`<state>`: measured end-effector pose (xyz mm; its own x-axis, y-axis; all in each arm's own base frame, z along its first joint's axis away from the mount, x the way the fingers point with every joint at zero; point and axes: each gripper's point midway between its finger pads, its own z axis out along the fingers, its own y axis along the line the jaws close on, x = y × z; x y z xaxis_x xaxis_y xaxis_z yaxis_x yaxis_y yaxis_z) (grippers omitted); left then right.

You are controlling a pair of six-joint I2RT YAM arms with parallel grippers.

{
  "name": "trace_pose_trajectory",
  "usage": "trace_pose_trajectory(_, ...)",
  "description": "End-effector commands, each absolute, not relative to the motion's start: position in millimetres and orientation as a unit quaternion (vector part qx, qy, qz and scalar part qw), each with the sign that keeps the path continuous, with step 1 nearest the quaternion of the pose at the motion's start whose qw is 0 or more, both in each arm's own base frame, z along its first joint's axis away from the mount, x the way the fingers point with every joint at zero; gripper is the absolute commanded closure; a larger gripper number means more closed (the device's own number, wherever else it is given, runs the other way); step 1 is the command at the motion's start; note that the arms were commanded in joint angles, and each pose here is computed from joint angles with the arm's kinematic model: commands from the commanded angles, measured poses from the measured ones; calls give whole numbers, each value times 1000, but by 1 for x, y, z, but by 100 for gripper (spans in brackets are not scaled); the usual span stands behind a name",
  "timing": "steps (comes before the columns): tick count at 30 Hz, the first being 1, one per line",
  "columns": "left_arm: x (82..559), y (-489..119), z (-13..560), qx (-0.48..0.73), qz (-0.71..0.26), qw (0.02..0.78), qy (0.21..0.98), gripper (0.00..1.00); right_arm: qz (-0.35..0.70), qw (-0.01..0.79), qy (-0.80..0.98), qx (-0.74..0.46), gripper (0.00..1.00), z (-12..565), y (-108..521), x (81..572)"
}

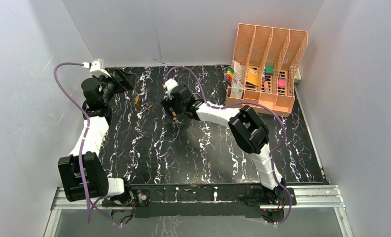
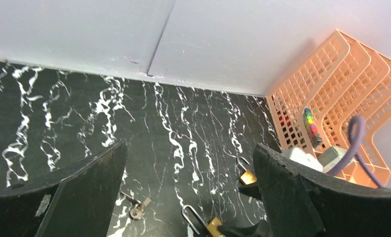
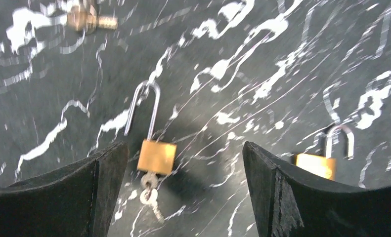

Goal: Lock with the key
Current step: Pick up the lock from the center of the board.

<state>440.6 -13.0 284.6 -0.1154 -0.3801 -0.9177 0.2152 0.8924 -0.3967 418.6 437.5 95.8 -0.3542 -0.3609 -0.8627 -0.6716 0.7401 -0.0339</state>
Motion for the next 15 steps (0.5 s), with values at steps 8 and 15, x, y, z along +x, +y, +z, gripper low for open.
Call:
trace_pose_trajectory(8,425,-27,248,-30,-254,563,786,2,111,399,831,-373,16,48,442,391)
trace_pose_trajectory(15,424,-19,243,-43,-284,557,779,2,108,375,845,-365,21,33,442,389)
